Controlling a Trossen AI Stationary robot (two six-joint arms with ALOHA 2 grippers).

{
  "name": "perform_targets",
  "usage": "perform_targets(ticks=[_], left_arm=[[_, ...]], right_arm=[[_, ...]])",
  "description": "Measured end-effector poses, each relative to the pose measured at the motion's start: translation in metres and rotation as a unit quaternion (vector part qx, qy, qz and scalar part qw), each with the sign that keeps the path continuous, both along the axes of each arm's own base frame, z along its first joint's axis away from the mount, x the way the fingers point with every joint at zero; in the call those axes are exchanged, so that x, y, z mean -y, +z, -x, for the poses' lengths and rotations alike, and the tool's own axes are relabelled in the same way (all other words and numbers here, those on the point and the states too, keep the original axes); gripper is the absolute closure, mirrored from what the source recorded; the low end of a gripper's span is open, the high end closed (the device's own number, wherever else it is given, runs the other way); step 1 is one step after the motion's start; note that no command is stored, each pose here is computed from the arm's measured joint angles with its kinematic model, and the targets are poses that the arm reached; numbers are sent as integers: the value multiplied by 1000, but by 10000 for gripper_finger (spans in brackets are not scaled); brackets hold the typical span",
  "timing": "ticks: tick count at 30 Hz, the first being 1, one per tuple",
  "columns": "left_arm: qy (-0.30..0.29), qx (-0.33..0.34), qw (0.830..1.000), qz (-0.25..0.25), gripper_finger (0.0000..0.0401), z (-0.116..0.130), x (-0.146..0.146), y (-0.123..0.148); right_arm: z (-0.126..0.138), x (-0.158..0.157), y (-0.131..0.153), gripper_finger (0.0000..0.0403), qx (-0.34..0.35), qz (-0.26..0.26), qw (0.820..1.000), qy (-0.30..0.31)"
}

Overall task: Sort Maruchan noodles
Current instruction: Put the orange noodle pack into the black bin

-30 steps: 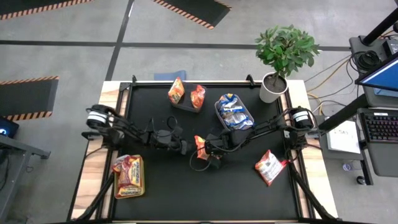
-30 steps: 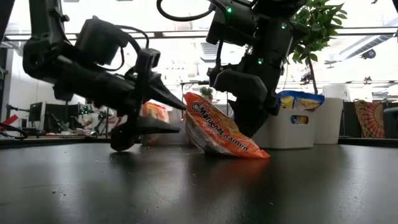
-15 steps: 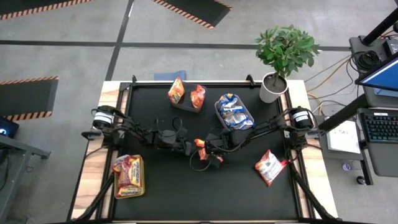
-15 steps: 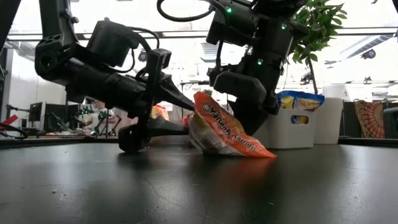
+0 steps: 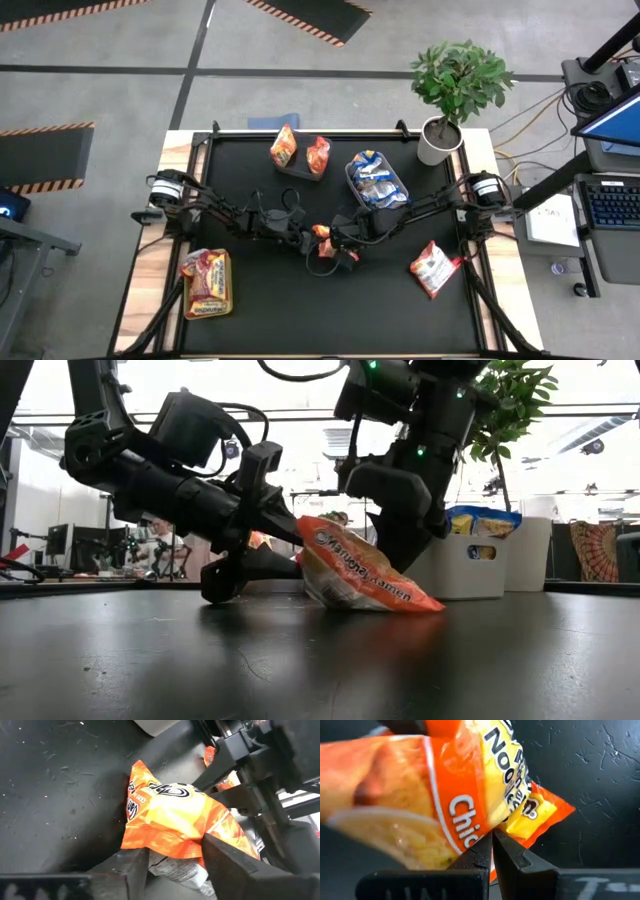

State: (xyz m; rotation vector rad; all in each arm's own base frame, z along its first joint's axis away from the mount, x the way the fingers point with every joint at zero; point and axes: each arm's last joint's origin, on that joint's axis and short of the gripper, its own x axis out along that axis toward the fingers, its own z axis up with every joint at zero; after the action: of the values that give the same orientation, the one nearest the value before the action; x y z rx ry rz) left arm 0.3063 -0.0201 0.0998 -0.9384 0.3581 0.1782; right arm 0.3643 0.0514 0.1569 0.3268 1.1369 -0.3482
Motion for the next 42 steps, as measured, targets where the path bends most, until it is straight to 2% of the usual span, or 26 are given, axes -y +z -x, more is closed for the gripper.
perform_targets(ticks=[10,12,22,31,36,42], left_arm=[[-20,-3,999,-39,378,1,0,-1],[-27,-4,999,-45,394,2,0,-2],[-53,3,992,-116,401,5,-2,11],[-109,-22,963,-245,401,18,-4,41],[-92,-47,948,-303,401,31,-8,61],[-70,-48,937,-339,401,46,-17,87]], right_arm=[[7,0,17,394,6,-2,1000,1],[10,1,23,394,8,-2,1000,0],[19,0,50,394,46,21,999,-5],[21,0,43,394,41,31,999,-6],[19,0,41,394,63,31,998,1],[18,0,40,394,67,31,997,3]])
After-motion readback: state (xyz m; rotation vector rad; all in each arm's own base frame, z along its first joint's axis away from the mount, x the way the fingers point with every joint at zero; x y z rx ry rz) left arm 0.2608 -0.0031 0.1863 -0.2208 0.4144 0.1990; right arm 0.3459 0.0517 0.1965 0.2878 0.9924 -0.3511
